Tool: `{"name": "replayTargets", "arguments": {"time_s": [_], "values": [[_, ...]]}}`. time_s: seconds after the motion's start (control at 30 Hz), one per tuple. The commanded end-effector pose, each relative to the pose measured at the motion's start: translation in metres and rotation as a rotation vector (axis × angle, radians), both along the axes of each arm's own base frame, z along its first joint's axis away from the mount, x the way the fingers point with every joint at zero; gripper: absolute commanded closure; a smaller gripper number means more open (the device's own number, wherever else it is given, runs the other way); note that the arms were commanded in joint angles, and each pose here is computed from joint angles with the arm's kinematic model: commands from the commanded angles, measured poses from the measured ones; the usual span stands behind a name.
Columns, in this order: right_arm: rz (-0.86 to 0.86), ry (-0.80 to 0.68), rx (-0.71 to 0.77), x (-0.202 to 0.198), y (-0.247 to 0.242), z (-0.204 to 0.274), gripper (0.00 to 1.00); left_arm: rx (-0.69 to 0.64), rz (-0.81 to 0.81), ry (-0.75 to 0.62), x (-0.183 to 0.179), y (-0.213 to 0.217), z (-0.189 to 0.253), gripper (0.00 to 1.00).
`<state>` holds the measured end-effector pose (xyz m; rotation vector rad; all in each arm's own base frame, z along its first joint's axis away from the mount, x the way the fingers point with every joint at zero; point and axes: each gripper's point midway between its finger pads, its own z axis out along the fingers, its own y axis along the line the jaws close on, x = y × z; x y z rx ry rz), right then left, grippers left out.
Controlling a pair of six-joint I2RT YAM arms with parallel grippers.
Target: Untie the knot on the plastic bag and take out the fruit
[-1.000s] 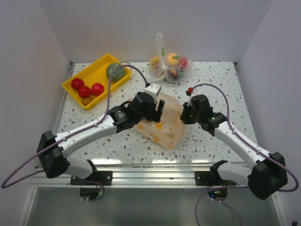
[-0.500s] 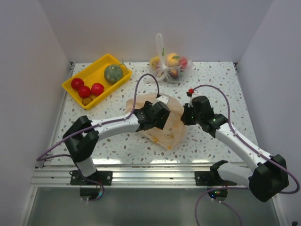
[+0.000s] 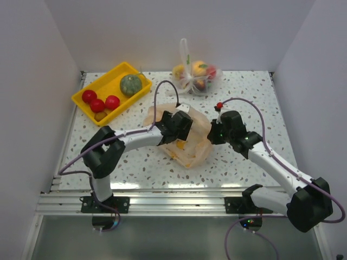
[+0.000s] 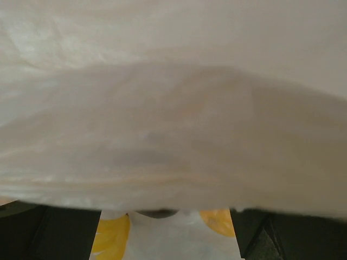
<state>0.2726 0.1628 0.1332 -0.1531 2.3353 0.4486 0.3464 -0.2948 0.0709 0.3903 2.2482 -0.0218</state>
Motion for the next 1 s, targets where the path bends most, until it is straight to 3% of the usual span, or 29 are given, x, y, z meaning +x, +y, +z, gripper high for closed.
{"name": "replayTargets", "arguments": {"time_s": [0.0, 0.23, 0.53, 0.8, 0.97], "values": [[0.009, -0.019, 0.035, 0.001, 0.006, 0.002, 1.00, -0.017, -0.001, -0.013, 0.014, -0.005, -0.009, 0.10], [0.008, -0.011, 0.040, 0.001, 0.007, -0.001, 1.00, 0.003, 0.013, 0.012, 0.017, -0.002, -0.026, 0.26], [-0.004, -0.016, 0.034, 0.002, 0.004, -0.001, 1.00, -0.064, -0.004, 0.017, 0.001, 0.001, -0.003, 0.59], [-0.034, -0.021, 0.026, 0.002, -0.001, 0.000, 1.00, -0.279, -0.166, -0.009, -0.036, -0.017, 0.085, 0.61], [-0.060, -0.028, 0.010, 0.004, -0.006, 0.000, 1.00, -0.426, -0.352, 0.010, -0.075, -0.028, 0.141, 0.62]]}}
